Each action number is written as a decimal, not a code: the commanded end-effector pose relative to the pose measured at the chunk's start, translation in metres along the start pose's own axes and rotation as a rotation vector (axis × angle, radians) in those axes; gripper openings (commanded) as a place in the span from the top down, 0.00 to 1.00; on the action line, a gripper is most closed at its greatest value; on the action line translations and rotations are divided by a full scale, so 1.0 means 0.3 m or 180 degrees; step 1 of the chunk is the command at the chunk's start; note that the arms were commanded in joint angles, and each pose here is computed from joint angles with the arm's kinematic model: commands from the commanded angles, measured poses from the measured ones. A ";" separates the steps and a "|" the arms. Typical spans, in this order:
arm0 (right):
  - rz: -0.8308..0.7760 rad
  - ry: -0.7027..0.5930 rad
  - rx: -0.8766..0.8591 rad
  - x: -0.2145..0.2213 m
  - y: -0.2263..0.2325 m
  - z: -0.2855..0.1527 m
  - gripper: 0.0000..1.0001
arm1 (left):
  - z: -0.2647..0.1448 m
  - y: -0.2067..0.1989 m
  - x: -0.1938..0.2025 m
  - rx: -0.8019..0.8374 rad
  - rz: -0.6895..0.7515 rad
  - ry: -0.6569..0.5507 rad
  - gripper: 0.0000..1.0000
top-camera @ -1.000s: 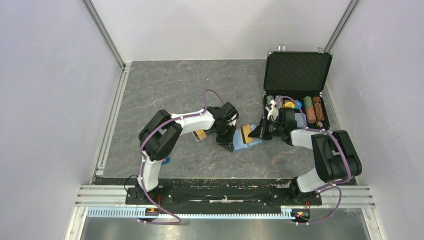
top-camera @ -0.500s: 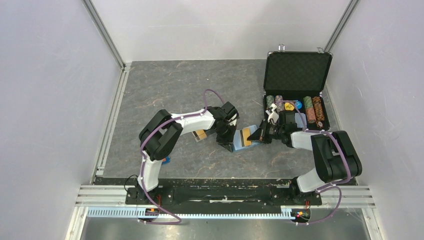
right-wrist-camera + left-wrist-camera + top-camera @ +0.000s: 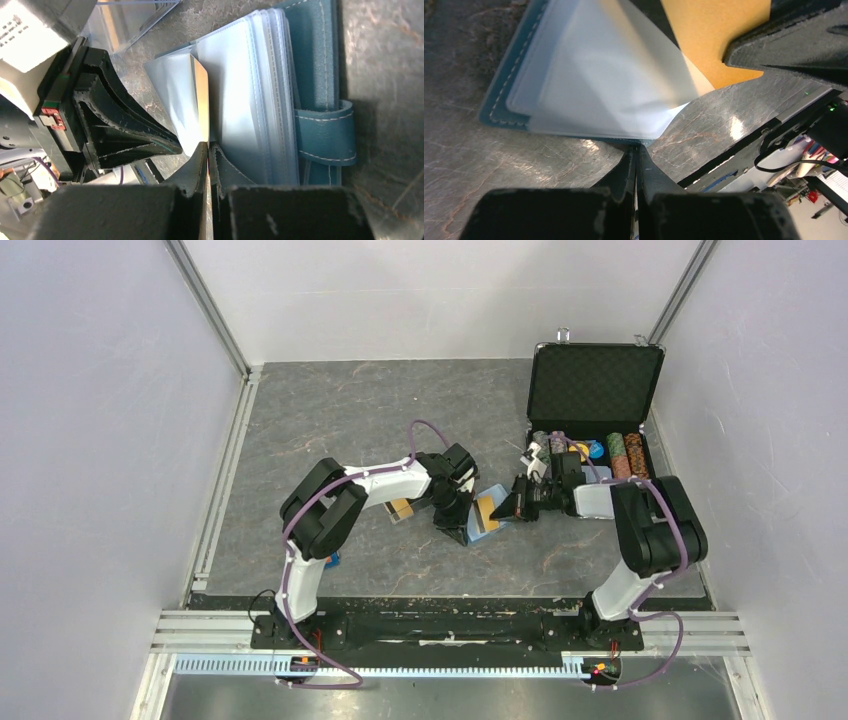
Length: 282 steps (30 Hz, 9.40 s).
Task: Put the credit cards into the card holder
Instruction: Insert the credit card into the card holder, then close the card holder at the center of the board.
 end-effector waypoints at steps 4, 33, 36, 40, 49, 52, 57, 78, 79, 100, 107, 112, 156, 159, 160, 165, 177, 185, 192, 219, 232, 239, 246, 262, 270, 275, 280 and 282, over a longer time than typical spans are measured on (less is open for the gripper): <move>-0.0226 0.0708 0.0163 0.051 -0.030 0.010 1.00 | 0.050 0.053 0.004 -0.0147 -0.0041 0.0077 0.98; -0.0513 0.0816 0.0471 0.015 -0.005 -0.015 1.00 | 0.040 0.069 0.009 -0.0234 -0.0022 0.0091 0.98; -0.0536 0.0900 0.0414 0.036 0.007 0.001 1.00 | 0.040 0.069 0.008 -0.0234 -0.0023 0.0091 0.98; -0.0574 0.1028 0.0322 0.065 0.028 0.035 1.00 | 0.041 0.071 0.011 -0.0238 -0.0021 0.0097 0.98; -0.0703 0.1130 0.0482 0.075 0.039 0.065 0.89 | 0.036 0.070 0.006 -0.0256 -0.0006 0.0086 0.98; -0.0821 0.1055 0.0662 0.037 0.042 0.053 0.80 | 0.031 0.072 0.004 -0.0276 -0.0001 0.0066 0.98; -0.1010 0.0869 0.0807 -0.030 0.074 0.031 0.67 | -0.007 0.059 -0.016 -0.0297 0.0049 -0.0071 0.98; -0.0996 0.0882 0.0812 -0.098 0.069 0.032 1.00 | -0.057 0.178 0.002 -0.0596 0.0074 -0.0110 0.98; -0.0973 0.0920 0.0793 -0.089 0.067 0.033 1.00 | -0.057 0.182 0.000 -0.0611 0.0076 -0.0106 0.98; -0.0600 0.0974 0.0643 -0.077 0.040 0.027 1.00 | -0.042 0.192 -0.013 -0.0633 0.0104 -0.0061 0.98; -0.0523 0.1113 0.0602 -0.046 0.034 0.024 1.00 | -0.034 0.183 -0.026 -0.0602 0.0109 -0.0061 0.98; -0.0459 0.1275 0.0530 -0.006 0.025 0.021 1.00 | -0.032 0.171 -0.049 -0.0582 0.0117 -0.0095 0.98; -0.0545 0.0750 0.0596 0.095 0.110 0.056 0.60 | -0.066 0.130 -0.075 -0.0553 0.0045 -0.0155 0.98; -0.0585 0.0713 0.0610 0.087 0.124 0.043 0.48 | -0.096 0.120 -0.094 -0.0516 0.0043 -0.0240 0.98; -0.0584 0.0706 0.0614 0.086 0.126 0.039 0.44 | -0.108 0.116 -0.099 -0.0502 0.0039 -0.0271 0.98; -0.0583 0.0760 0.0606 0.108 0.114 0.045 0.35 | -0.132 0.107 -0.103 -0.0447 -0.0019 -0.0324 0.97; -0.0674 0.0621 0.0242 0.081 0.230 0.045 0.35 | -0.195 0.051 -0.097 0.0297 -0.0438 -0.0604 0.54; -0.0814 0.0379 0.0364 -0.002 0.243 -0.022 0.28 | -0.162 0.035 -0.073 0.0707 -0.0946 -0.0674 0.46; -0.0842 0.0304 0.1151 -0.052 0.051 -0.132 0.27 | -0.101 0.060 -0.052 0.0553 -0.1037 -0.0548 0.42; -0.0584 0.0713 0.0739 0.158 0.010 -0.088 0.56 | -0.219 0.341 -0.144 -0.1021 -0.0676 -0.0658 0.39; -0.0869 0.0668 0.1051 0.101 0.016 -0.113 0.50 | -0.293 0.273 -0.212 -0.0422 -0.0608 -0.0708 0.38; -0.1013 0.0616 0.0997 0.069 0.044 -0.115 0.52 | -0.210 0.179 -0.079 0.0023 -0.0737 -0.0603 0.36; -0.0821 0.0752 0.0625 0.145 0.025 -0.064 0.54 | -0.103 0.160 -0.040 0.0164 -0.0823 -0.0404 0.34; -0.0707 0.0853 0.0235 0.181 0.045 -0.029 0.69 | -0.262 -0.036 -0.100 0.1049 -0.0578 -0.0693 0.52; -0.0693 0.0848 0.0174 0.174 0.057 -0.024 0.78 | -0.289 -0.053 -0.069 0.1110 -0.0565 -0.0651 0.56; -0.0669 0.0850 0.0037 0.175 0.075 -0.018 0.80 | -0.227 -0.062 -0.036 0.1067 -0.0486 -0.0408 0.54; -0.0610 0.0914 -0.0045 0.199 0.072 -0.014 0.79 | -0.178 -0.075 -0.028 0.1020 -0.0456 -0.0303 0.54; -0.0619 0.0902 -0.0079 0.196 0.079 -0.014 0.79 | -0.174 -0.081 -0.032 0.0993 -0.0433 -0.0303 0.56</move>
Point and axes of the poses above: each gripper's point midway between its finger pads, its own z axis out along the fingers, its own y axis along the line the jaws close on, x = y × z, the point moved 2 cm from there along -z, back along the fingers, and after that the axes turned 3 degrees about z, right-handed, at the moved point
